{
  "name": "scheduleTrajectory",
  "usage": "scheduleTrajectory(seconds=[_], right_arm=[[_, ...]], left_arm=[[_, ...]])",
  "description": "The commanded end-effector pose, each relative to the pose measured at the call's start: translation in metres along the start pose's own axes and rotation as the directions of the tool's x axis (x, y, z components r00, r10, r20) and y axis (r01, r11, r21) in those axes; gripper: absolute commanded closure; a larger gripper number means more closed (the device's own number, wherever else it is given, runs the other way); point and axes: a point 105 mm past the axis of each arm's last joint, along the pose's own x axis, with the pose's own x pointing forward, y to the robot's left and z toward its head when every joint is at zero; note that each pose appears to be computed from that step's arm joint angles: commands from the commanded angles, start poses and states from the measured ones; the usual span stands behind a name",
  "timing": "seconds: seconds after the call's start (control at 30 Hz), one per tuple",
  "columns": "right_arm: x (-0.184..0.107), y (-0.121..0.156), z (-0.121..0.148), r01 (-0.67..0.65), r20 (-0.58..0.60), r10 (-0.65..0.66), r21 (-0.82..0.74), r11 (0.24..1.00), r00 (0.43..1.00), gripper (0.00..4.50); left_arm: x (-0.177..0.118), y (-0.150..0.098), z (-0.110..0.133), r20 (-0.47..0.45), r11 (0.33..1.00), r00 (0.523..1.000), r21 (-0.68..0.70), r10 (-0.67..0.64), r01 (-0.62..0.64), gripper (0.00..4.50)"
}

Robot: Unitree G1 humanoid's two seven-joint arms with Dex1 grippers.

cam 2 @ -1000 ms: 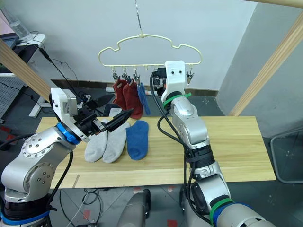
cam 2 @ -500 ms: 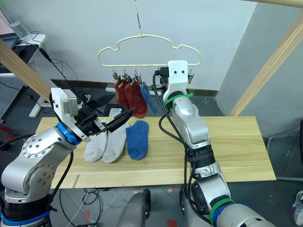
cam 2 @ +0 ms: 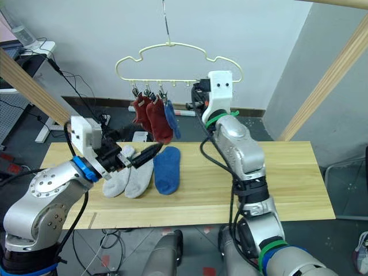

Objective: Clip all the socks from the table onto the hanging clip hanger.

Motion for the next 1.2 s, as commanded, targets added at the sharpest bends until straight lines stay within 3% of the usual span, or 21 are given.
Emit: scheduleTrajectory(seconds=[0.03,0.17,0.33,0.57,0.83,1.03,1.2], right_arm=[[-0.012,0.012,0.020,-0.149,0.004,0.149,0.046,0.988,0.989,4.14],[-0.026,0.011,0.020,-0.248,-0.072,0.260,0.140,0.959,0.963,4.14],[-0.040,0.029,0.018,-0.389,-0.124,0.428,0.249,0.887,0.895,4.14],[-0.038,0.024,0.021,-0.366,-0.136,0.402,0.229,0.902,0.906,4.14],[-0.037,0.025,0.020,-0.352,-0.134,0.387,0.223,0.909,0.913,4.14],[-0.035,0.024,0.020,-0.344,-0.138,0.376,0.211,0.915,0.916,4.14],[-0.033,0.021,0.021,-0.332,-0.135,0.363,0.208,0.920,0.922,4.16]], left_arm=[[0.004,0.001,-0.022,-0.077,0.999,0.996,0.004,0.033,-0.033,0.00],[0.017,0.013,-0.058,-0.175,0.990,0.975,0.009,0.139,-0.140,0.00],[0.044,0.021,-0.106,-0.310,0.988,0.941,-0.022,0.139,-0.153,0.00],[0.063,0.036,-0.125,-0.357,0.978,0.916,-0.030,0.184,-0.208,0.00],[0.088,0.026,-0.134,-0.386,0.994,0.916,0.038,0.108,-0.101,0.00],[0.089,0.016,-0.148,-0.475,0.994,0.879,0.108,0.035,0.019,0.00],[0.085,0.013,-0.149,-0.476,0.988,0.879,0.145,0.018,0.058,1.16]])
